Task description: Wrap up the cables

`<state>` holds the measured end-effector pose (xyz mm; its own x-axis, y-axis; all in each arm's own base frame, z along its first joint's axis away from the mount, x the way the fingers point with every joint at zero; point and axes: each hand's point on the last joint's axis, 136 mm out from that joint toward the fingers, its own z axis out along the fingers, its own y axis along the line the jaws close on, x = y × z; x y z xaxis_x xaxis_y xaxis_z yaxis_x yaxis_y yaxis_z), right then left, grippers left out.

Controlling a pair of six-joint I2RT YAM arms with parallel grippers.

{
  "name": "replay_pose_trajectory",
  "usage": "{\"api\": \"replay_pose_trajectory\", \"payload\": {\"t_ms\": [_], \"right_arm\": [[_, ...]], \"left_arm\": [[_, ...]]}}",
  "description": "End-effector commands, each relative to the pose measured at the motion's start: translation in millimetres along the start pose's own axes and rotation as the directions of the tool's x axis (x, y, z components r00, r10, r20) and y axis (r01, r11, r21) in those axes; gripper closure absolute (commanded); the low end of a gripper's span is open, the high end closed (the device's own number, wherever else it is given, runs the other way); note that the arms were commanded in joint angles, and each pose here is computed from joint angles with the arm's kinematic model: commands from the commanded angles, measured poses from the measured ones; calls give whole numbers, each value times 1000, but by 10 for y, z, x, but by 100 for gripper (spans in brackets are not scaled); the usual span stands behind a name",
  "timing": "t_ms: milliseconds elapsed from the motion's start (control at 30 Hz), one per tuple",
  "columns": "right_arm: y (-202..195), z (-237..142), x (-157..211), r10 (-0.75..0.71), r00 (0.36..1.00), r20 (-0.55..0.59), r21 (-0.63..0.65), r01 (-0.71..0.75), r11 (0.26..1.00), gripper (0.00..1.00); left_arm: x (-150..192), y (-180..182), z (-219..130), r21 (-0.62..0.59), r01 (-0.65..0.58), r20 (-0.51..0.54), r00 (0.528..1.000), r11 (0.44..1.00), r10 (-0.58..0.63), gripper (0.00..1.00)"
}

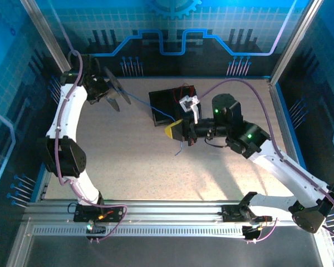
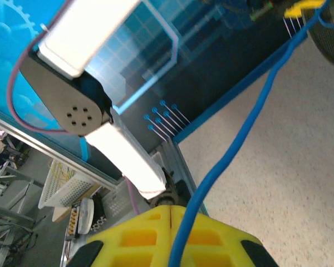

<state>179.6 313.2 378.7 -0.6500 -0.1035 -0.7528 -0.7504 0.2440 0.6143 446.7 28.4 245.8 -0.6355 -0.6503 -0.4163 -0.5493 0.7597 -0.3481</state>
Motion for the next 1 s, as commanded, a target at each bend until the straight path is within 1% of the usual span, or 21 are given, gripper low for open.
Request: {"api": "replay_pose_trajectory", "payload": {"t_ms": [0,67,167,200,300,400,433,533,667,733,867,967], "right_arm": [[590,-268,99,-136,990,29,-169,139,976,100],[532,-212,285,-124,992,-19,-180,119,976,100],[252,-100,669,-76,990,-121,-133,60,989,100],[106,-74,823,-53,986,-157,-95,38,995,100],[-477,-43,1280,39,970,-240,97,-16,995,100],[-1029,-124,1671,159,946,-283,282,-77,956,100],[-1187,-169,1750,203,941,-272,330,-107,938,100],[-1516,-278,1850,295,930,-219,405,-189,895,100],[-1856,-443,1829,350,925,-147,490,-239,838,100],[-2066,-586,1837,374,920,-113,565,-250,786,100],[-2391,-868,1866,397,915,-66,686,-248,685,100],[-2572,-1060,1857,427,904,1,728,-293,620,100]], "left_arm": [[-571,271,13,-1,199,131,972,980,-197,100],[-649,289,0,34,239,129,962,971,-241,100],[-762,272,-29,112,291,113,946,950,-303,100],[-800,260,-45,143,306,103,941,941,-321,100],[-910,236,-131,228,346,72,926,910,-371,100],[-1029,193,-237,332,379,24,912,864,-410,100],[-1061,169,-276,370,388,3,908,844,-418,100],[-1093,39,-410,483,387,-60,910,786,-411,100],[-977,-176,-614,606,359,-127,925,710,-359,100],[-875,-269,-728,656,332,-154,938,677,-310,100],[-619,-348,-922,711,277,-174,960,646,-221,100],[-383,-436,-1079,746,228,-186,974,626,-133,100]]}}
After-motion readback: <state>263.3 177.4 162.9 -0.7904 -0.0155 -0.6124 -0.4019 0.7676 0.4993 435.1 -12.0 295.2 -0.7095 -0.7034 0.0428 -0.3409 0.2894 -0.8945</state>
